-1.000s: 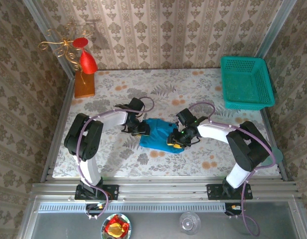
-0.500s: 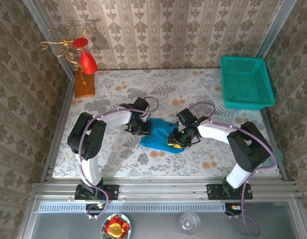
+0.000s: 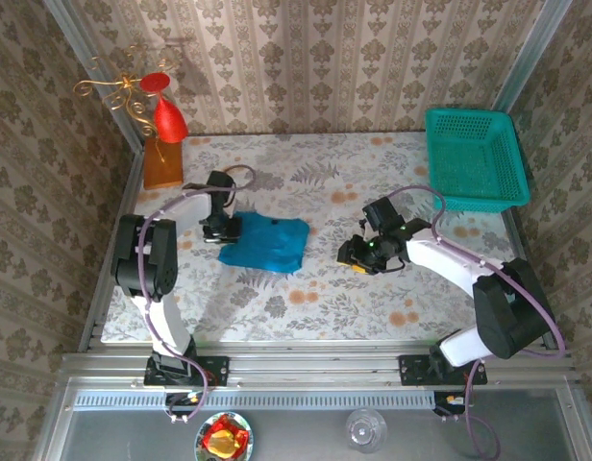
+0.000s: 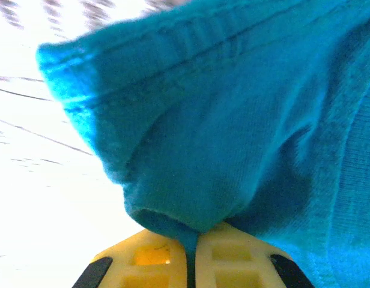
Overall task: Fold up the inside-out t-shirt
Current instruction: Move the T-shirt to the middle-left of the table.
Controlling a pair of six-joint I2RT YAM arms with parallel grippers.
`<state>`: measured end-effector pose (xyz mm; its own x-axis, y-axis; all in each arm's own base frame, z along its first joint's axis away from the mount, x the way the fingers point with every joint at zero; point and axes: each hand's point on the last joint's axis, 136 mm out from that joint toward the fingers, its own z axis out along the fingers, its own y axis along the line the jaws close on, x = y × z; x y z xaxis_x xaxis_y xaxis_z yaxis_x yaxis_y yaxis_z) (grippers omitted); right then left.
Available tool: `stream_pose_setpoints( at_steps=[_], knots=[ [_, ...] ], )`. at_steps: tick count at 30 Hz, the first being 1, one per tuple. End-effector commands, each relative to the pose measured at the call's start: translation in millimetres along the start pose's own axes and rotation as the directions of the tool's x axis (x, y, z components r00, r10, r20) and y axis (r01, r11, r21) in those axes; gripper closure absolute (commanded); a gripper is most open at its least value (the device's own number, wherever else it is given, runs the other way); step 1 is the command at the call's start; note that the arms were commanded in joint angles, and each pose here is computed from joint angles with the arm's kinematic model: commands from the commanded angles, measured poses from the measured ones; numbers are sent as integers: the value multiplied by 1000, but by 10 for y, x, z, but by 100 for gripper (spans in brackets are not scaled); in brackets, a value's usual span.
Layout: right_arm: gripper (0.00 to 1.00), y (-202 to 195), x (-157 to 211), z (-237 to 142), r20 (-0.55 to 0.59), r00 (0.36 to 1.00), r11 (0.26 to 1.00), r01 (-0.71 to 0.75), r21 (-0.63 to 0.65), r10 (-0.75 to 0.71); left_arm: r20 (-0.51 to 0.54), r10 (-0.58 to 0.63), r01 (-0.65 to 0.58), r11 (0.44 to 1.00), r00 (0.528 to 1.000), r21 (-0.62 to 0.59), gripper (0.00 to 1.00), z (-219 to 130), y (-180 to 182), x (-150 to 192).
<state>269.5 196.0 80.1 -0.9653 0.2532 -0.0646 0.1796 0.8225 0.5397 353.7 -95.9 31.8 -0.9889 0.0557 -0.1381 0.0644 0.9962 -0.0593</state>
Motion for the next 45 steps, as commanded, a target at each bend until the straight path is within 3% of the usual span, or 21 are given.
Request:
stream_pose_setpoints(
  at_steps=[1,6,11,16,23,28,36,43,45],
  knots=[
    [54,-59,58,-44,-26,1000,1000,16,-4,-16,-32,18,-22,987,999,-156,100,11,448,-70],
    [54,-59,79,-64,-45,998,999,35,-30,-36,-28,1,-9,961,1000,-276,100,-29,961,-216],
    [54,-53,87,-83,-47,998,997,39,-59,-42,-60,4,-36,838,998,-545,98,-164,1548,-313],
    [54,-104,80,-73,-53,998,997,36,-73,-39,-42,-13,-18,748,999,-663,98,-281,1938,-470],
    [55,-187,109,-84,-66,997,997,35,-72,-40,49,-50,70,740,998,-669,97,-362,2328,-810],
    [55,-250,133,-59,-68,998,998,15,-69,-20,55,-95,109,780,994,-616,96,-269,2478,-997],
    [55,-246,117,-69,-58,998,998,1,-68,-5,14,-208,180,806,978,-564,92,-118,2605,-915],
    [55,-227,91,-120,-54,999,999,6,-52,-8,46,-256,237,795,966,-558,76,-249,2769,-859],
    [55,-204,72,-150,-47,999,999,11,-52,-13,68,-267,259,788,961,-558,66,-330,2798,-869]
  ],
)
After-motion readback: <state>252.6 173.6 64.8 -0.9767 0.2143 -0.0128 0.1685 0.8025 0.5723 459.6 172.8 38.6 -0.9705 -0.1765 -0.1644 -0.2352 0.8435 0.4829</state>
